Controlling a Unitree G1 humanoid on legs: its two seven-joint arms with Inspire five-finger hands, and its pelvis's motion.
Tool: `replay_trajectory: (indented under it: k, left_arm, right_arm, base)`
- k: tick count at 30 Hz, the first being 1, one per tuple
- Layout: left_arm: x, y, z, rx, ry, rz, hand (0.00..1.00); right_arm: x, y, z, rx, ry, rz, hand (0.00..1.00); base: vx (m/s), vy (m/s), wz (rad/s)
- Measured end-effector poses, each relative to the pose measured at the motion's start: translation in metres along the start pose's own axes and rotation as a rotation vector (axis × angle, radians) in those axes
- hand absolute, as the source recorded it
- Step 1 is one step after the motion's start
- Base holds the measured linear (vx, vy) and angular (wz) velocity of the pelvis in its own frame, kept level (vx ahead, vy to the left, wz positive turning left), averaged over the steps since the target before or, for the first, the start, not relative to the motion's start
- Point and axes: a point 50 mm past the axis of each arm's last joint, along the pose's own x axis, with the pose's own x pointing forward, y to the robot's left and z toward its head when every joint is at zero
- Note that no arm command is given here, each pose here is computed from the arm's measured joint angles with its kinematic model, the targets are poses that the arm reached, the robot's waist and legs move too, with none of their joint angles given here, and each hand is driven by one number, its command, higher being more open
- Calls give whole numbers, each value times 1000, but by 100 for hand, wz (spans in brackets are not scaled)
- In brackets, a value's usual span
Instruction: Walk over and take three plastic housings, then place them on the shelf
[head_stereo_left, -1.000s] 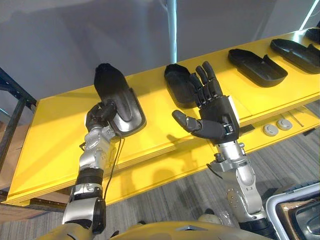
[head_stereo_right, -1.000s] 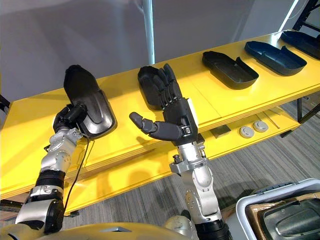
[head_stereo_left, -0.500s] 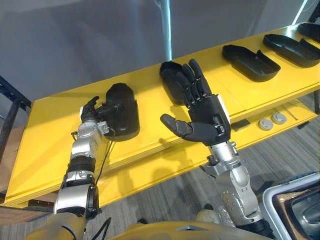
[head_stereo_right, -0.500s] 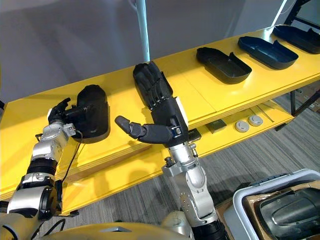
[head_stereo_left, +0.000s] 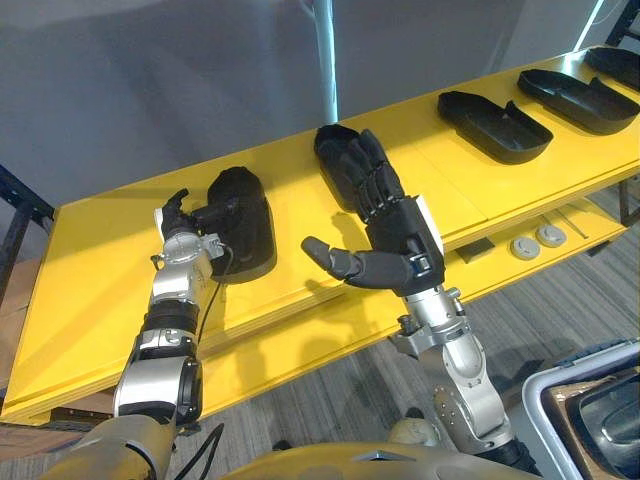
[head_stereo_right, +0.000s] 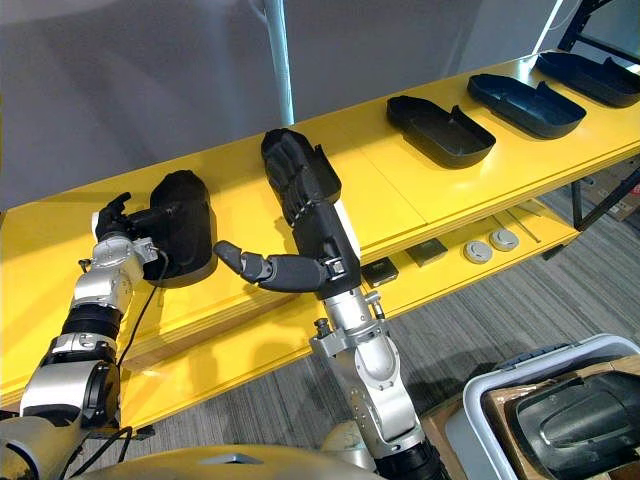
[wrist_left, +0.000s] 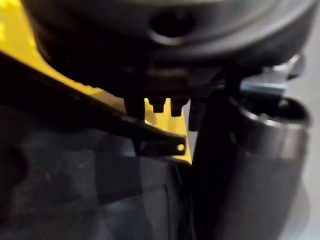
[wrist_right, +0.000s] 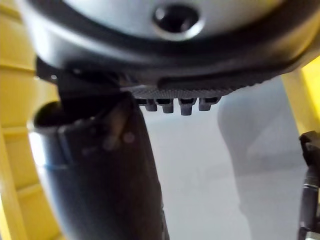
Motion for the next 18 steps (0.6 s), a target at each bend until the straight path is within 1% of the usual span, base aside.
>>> replay_trajectory:
  k: [4,6,7,8,9,10,13,15,16,18]
  left_arm:
    - [-7,-12,22,-62,-125,-82,100]
    - [-20,-22,52,-131,-292,-190,100]
    - [-25,-24,60,-151,-340,-216,100]
    - [-33,-26,76,-202,-431,-259,100]
    - [-45,-25,92,-266,-540,-293,100]
    - [-50,-24,96,-291,-579,-304,100]
    - [-69,-15,107,-363,-706,-330,100]
    - [-74,-9,102,-367,-723,-317,100]
    - [-74,-3,91,-337,-708,-275,100]
    - [-73,5,81,-313,-692,-223,100]
  right_arm:
    - [-2,-1,-10,-37,48,1,100]
    - [-5,-4,-17,-79,91,14,100]
    - [-5,-5,-19,-86,102,17,100]
    - [-4,-7,-23,-96,120,28,100]
    - [-1,-9,-26,-111,131,46,100]
    - [0,-10,-27,-119,133,52,100]
    - [5,-11,-25,-161,122,66,100]
    - [7,-10,-25,-165,114,65,100]
    - [8,-12,-26,-169,120,56,100]
    - [10,-13,-31,-170,145,56,100]
  base:
    - [6,-5,16]
    - [12,-2,19]
    - [17,-3,25]
    - [19,-1,22]
    - [16,1,20]
    - [10,3,13]
    - [11,3,21]
    - [2,6,20]
    - [-6,4,19]
    - [-5,-1,21]
